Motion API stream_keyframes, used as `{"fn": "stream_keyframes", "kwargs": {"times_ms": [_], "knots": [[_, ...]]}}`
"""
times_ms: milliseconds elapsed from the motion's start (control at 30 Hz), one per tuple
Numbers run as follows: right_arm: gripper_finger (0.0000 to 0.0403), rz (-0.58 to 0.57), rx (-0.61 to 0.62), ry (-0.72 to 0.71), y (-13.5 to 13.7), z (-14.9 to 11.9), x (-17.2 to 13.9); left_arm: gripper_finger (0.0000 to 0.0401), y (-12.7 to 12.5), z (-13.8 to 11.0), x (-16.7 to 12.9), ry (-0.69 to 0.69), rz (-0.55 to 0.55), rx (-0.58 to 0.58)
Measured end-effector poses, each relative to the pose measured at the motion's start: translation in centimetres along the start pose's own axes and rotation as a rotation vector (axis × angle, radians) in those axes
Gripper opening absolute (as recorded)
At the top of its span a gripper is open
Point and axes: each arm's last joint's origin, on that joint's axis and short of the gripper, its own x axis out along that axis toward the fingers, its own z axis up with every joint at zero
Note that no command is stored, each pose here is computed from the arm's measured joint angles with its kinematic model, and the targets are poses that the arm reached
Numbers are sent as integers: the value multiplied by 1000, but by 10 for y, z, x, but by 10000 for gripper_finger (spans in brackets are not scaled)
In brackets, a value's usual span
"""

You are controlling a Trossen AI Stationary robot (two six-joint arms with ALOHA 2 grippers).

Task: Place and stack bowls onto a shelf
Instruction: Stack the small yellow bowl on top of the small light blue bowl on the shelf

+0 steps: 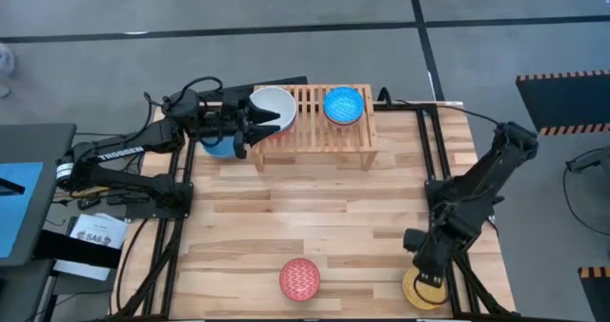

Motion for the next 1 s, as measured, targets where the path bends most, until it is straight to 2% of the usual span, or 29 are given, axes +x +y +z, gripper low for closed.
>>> {"fn": "stream_keyframes", "kwargs": {"times_ms": [67,233,333,500,800,900,1000], "knots": [[249,0,-17,10,7,0,9,195,0,0,0,1,1,-1],[249,-169,-17,-16,7,1,35,195,0,0,0,-4,1,-4],[249,-211,-61,2,10,1,48,195,0,0,0,-4,3,-14],[249,-188,-105,-29,15,-2,57,195,0,0,0,-8,16,-33],[243,-244,-39,-29,-6,-9,80,195,0,0,0,-9,18,-49],[206,-235,-63,-34,-5,-9,81,195,1,1,0,-15,34,-48],[121,-224,-85,-33,-4,-9,81,195,1,1,0,-18,41,-43]]}}
